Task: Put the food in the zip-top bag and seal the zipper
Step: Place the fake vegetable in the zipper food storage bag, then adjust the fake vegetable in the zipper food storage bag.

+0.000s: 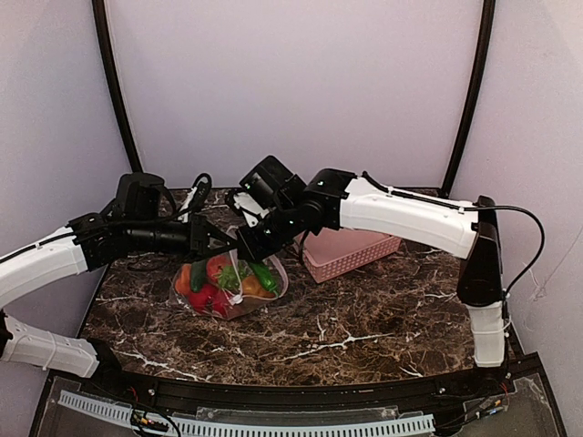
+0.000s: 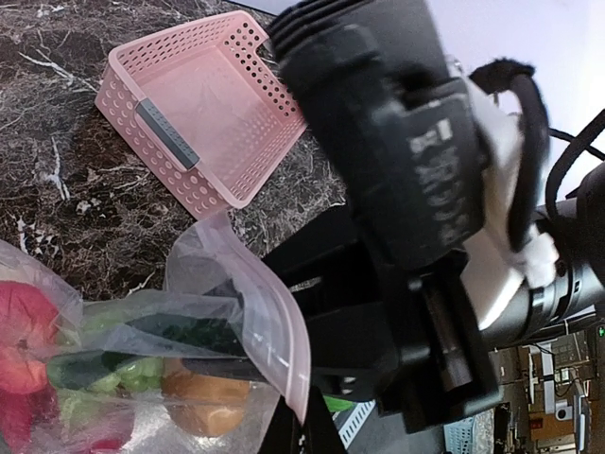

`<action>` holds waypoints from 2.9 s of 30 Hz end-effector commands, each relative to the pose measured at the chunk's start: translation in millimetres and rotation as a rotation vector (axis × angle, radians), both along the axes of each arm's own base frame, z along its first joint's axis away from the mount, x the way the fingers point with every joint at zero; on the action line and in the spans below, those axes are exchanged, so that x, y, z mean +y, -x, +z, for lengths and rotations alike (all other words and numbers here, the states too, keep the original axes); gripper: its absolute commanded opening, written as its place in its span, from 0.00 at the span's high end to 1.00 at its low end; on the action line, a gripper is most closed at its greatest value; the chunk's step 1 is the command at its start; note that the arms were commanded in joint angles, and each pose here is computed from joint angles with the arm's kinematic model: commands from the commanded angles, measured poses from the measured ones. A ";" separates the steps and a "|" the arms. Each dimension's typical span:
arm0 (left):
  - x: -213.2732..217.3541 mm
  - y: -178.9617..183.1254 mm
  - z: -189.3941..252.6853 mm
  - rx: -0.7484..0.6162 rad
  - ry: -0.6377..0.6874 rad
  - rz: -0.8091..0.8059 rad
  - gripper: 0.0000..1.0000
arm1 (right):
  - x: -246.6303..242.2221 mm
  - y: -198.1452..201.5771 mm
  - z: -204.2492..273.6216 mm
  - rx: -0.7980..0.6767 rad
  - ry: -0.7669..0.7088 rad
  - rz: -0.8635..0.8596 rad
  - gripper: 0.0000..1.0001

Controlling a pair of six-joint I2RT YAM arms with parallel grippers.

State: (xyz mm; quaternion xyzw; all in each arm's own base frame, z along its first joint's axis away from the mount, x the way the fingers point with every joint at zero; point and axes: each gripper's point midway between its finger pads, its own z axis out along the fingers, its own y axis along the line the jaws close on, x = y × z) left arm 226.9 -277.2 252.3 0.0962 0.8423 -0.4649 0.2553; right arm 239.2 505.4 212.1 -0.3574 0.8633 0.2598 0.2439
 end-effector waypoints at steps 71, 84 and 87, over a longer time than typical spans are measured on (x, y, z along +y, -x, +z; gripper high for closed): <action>20.9 -5.8 15.9 -0.068 0.046 0.139 0.99 | -79.4 10.3 -7.9 0.070 -0.212 -0.172 0.79; 7.8 -3.9 14.5 -0.058 0.041 0.063 0.99 | -32.5 5.8 8.6 -0.015 -0.209 -0.099 0.83; 3.3 -3.3 16.7 -0.057 0.047 0.041 0.99 | -19.6 4.3 8.3 -0.032 -0.204 -0.084 0.83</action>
